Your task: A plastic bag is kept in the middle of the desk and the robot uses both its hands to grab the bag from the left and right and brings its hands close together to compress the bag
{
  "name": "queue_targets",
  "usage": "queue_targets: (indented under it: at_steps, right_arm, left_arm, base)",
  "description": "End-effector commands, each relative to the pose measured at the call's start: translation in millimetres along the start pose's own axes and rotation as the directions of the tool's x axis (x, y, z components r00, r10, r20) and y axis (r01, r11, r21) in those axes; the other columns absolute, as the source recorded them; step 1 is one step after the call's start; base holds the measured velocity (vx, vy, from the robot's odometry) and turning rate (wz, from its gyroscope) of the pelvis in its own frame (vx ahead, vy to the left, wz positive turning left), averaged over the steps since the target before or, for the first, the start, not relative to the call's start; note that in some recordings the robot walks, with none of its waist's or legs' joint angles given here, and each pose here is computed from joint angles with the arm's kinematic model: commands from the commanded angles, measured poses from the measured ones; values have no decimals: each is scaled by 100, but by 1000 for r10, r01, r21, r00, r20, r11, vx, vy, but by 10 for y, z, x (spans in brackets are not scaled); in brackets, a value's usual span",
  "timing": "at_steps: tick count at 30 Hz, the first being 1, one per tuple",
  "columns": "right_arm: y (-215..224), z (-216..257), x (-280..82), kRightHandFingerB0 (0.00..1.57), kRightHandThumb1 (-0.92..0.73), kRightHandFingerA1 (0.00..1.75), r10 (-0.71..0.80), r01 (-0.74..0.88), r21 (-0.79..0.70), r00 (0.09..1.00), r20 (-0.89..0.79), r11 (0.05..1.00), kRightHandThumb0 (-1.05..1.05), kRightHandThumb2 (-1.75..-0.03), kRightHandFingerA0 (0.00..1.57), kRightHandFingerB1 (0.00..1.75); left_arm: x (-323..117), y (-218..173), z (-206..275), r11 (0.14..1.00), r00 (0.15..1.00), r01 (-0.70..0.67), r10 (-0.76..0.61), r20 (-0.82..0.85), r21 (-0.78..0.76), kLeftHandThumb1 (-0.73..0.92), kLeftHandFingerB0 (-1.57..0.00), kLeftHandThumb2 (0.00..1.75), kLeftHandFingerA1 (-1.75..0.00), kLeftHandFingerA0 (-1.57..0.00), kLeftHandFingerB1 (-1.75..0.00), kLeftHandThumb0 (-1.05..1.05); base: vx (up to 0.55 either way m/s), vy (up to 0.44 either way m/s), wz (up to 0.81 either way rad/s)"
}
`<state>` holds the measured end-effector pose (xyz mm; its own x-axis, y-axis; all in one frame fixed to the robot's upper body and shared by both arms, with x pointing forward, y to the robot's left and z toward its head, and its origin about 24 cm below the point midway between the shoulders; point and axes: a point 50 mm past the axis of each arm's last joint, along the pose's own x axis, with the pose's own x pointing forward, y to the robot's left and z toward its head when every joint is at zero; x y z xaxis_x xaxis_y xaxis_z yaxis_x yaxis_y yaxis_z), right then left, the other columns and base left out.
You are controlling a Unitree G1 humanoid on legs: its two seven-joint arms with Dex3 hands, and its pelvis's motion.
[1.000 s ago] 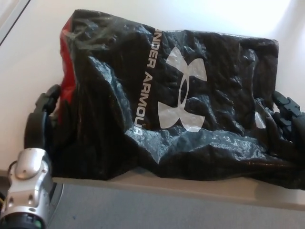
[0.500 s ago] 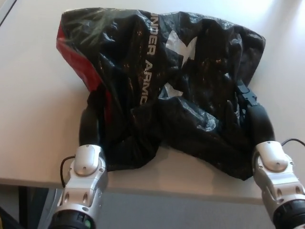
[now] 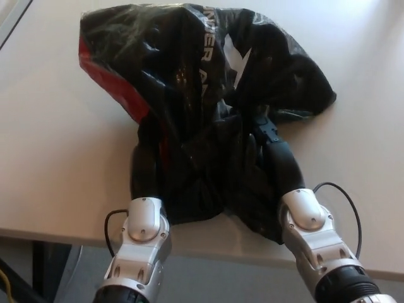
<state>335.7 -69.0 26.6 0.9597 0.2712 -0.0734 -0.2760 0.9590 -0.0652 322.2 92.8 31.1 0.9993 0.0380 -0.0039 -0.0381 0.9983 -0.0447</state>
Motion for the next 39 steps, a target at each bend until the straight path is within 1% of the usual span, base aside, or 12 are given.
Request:
queue_targets:
  at_steps: [1,20,23,27,29,30,32,33,34,36,37,39]
  right_arm:
    - [79,66,-22,0,-88,11,105,-101,-56,992,63,993,-87,-122,0,10]
    - [42,-32,-84,0,-92,5,100,-97,-84,994,34,992,-81,-79,0,11]
    - [-9,-89,-118,0,-82,17,87,-86,-69,996,4,994,-86,-119,0,12]
    - [-392,-101,-201,0,-76,20,25,-24,-135,1000,6,991,-82,-113,0,15]
    - [-570,-106,-251,5,-72,29,-17,19,-166,1000,13,986,-81,-111,0,22]
    - [-705,-87,-292,6,-77,29,-49,53,-189,998,26,981,-89,-80,7,21]
    - [-900,-30,-370,8,-68,38,-89,100,-234,994,57,967,-78,-109,0,28]
    - [-1007,26,-426,10,-68,41,-105,122,-260,991,79,958,-78,-109,0,32]
    - [-1088,66,-494,12,-73,45,-116,141,-286,988,103,948,-87,-109,6,36]
    - [-1200,131,-567,14,-90,34,-135,168,-323,983,122,932,-82,-68,16,27]
    - [-1255,165,-619,0,-46,49,-140,179,-344,981,135,922,-37,-108,2,47]
    - [-1355,233,-707,19,-90,38,-146,205,-378,973,178,903,-83,-67,21,30]
  left_arm:
    - [-6,-18,126,996,993,84,-82,86,-15,92,0,122,-6,0,-8,-79]
    - [-84,14,23,992,991,128,-128,38,-12,92,0,103,0,0,-9,-67]
    - [-110,66,3,993,993,117,-117,21,10,90,0,121,-8,0,-10,-79]
    - [-100,374,67,998,1000,12,-11,-14,66,92,-1,126,-25,0,-22,-70]
    - [-98,591,125,996,999,-41,41,6,78,92,-11,91,-32,-5,-28,-80]
    - [-92,737,178,992,997,-77,74,31,98,61,0,119,-51,-3,-47,-32]
    - [-92,951,270,984,990,-132,124,67,122,92,-27,90,-42,-20,-36,-74]
    - [-101,1047,337,980,985,-157,147,87,120,87,-35,123,-53,-19,-56,-72]
    - [-133,1167,397,976,980,-181,169,106,123,91,-43,82,-51,-30,-48,-76]
    - [-170,1311,527,972,976,-190,171,138,141,92,-46,80,-51,-32,-50,-73]
    - [-200,1376,600,969,974,-180,152,167,169,92,-44,85,-53,-32,-51,-73]
    - [-271,1474,741,962,969,-178,135,208,205,84,-46,121,-59,-34,-62,-68]
  base:
    - [0,0,0]
    - [0,0,0]
    - [0,0,0]
    - [0,0,0]
    - [0,0,0]
    - [0,0,0]
    - [0,0,0]
    - [0,0,0]
    - [0,0,0]
    - [0,0,0]
    - [0,0,0]
    - [0,0,0]
